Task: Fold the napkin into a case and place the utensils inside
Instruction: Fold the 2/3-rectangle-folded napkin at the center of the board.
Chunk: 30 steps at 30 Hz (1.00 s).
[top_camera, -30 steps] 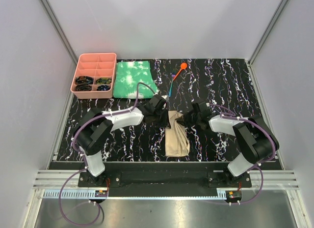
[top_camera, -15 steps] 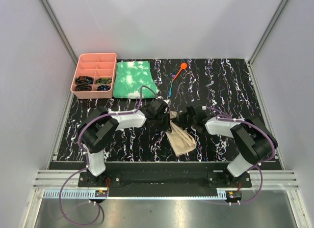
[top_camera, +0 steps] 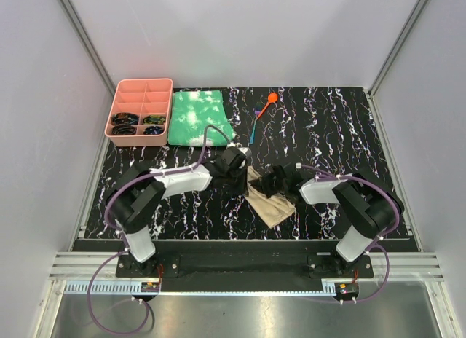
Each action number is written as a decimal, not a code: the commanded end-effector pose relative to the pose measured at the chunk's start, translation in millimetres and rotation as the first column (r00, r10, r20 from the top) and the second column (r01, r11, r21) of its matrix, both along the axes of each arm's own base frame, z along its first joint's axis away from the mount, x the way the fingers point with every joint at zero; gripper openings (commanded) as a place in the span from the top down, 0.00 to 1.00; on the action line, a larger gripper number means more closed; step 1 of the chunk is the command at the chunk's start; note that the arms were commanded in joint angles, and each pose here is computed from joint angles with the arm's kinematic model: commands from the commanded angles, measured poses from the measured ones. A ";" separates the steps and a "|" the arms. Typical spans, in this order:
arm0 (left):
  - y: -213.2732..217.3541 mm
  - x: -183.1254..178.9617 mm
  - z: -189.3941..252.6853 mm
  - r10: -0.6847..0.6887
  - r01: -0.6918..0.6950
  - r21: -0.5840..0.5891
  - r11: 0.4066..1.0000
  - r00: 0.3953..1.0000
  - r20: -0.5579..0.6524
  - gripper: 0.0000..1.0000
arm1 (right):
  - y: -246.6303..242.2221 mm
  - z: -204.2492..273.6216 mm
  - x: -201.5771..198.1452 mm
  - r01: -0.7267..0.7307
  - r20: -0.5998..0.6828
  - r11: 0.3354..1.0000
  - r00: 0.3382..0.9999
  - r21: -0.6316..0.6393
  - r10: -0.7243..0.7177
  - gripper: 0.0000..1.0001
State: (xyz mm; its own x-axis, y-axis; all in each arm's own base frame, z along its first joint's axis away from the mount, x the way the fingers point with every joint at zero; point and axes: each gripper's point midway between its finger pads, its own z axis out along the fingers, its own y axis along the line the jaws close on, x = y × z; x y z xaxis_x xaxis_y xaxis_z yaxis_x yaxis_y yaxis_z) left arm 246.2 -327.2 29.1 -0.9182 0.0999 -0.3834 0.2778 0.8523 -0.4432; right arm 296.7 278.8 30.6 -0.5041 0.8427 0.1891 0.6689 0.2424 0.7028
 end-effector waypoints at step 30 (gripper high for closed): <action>47.8 101.3 32.5 0.199 -0.203 0.072 0.977 0.979 0.053 0.85 | 0.8 42.6 22.2 -0.454 0.222 0.618 0.662 -0.642 0.716 0.85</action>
State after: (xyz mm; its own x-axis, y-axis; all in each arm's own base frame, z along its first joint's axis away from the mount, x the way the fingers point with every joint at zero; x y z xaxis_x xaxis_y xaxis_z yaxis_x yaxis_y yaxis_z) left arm 326.1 -266.9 47.4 -0.9279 -0.0643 -0.3671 0.0715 0.9360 -0.3446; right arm 309.9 283.0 46.2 -0.8631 0.3042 -0.4030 0.0283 0.8260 0.5630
